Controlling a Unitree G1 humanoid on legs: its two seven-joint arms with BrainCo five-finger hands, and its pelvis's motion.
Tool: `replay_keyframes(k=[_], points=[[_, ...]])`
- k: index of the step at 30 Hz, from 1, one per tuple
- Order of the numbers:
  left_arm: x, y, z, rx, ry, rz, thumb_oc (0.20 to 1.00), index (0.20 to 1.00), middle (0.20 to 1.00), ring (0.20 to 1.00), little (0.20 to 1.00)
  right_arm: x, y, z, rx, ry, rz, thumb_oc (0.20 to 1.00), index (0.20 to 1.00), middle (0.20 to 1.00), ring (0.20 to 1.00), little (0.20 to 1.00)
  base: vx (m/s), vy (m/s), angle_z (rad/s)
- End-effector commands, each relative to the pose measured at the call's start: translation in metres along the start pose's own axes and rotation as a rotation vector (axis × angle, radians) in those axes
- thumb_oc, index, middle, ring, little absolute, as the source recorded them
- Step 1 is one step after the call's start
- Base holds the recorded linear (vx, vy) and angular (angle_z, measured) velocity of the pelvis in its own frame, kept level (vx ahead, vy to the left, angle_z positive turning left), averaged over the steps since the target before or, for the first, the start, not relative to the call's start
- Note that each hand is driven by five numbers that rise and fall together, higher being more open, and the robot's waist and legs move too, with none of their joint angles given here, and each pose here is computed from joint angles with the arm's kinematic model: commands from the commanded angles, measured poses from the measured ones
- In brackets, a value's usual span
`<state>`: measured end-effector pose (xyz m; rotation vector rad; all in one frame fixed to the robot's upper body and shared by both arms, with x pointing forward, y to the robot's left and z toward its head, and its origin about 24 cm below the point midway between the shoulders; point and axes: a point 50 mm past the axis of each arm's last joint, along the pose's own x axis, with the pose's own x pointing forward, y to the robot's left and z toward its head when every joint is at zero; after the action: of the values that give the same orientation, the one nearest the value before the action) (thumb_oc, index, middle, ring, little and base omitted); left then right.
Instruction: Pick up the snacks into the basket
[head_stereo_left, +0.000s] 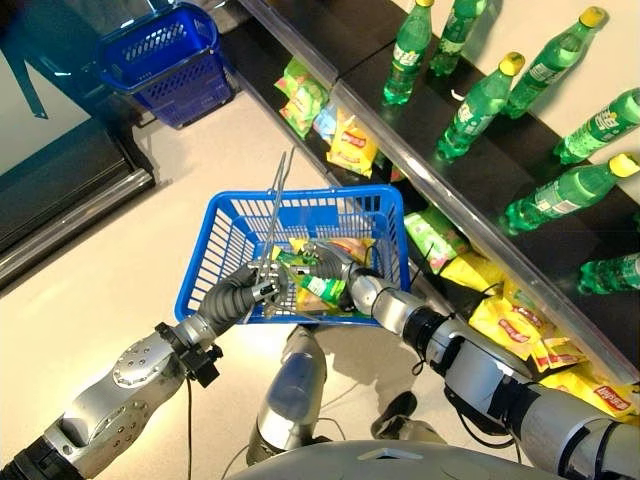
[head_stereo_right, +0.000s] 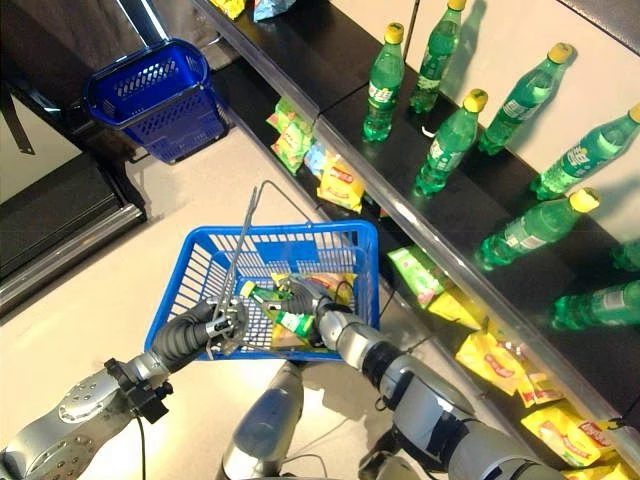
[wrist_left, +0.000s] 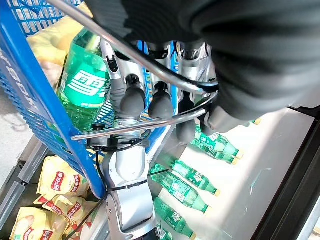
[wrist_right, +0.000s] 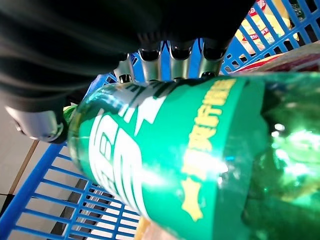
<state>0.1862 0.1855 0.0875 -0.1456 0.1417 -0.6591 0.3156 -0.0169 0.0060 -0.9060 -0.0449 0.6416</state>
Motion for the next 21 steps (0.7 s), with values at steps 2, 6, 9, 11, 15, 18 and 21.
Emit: replay_keyframes(k=[2,6,9,11,15,18,21], points=[[0.004,-0.040,0.087,0.115,-0.493,-0.224,0.200,0.200,0.200,0.200,0.200,0.005,0.010,0.023,-0.026,-0.089,0.020,1.000,1.000,1.000,1.000,1.000,0.00,0.000,0.00],[0.004,-0.036,0.084,0.125,-0.483,-0.195,0.200,0.200,0.200,0.200,0.200,0.004,0.007,0.019,-0.001,-0.070,0.004,1.000,1.000,1.000,1.000,1.000,0.00,0.000,0.00],[0.004,-0.033,0.081,0.137,-0.471,-0.170,0.200,0.200,0.200,0.200,0.200,0.005,0.000,0.019,0.023,-0.070,-0.031,1.000,1.000,1.000,1.000,1.000,0.00,0.000,0.00],[0.004,-0.031,0.080,0.135,-0.468,-0.152,0.200,0.200,0.200,0.200,0.200,0.006,-0.009,0.020,0.032,-0.077,-0.066,1.000,1.000,1.000,1.000,1.000,0.00,0.000,0.00],[0.002,-0.027,0.075,0.136,-0.456,-0.110,0.200,0.200,0.200,0.200,0.200,0.007,-0.031,0.030,0.022,-0.138,-0.139,1.000,1.000,1.000,1.000,1.000,0.00,0.000,0.00],[0.001,-0.025,0.072,0.131,-0.451,-0.085,0.200,0.200,0.200,0.200,0.200,0.004,-0.050,0.036,0.024,-0.184,-0.200,1.000,1.000,1.000,1.000,1.000,0.00,0.000,-0.02],[-0.001,-0.021,0.069,0.133,-0.441,-0.044,0.200,0.200,0.200,0.200,0.200,-0.003,-0.071,0.045,0.032,-0.256,-0.272,1.000,1.000,1.000,1.000,1.000,-0.01,-0.001,-0.04]])
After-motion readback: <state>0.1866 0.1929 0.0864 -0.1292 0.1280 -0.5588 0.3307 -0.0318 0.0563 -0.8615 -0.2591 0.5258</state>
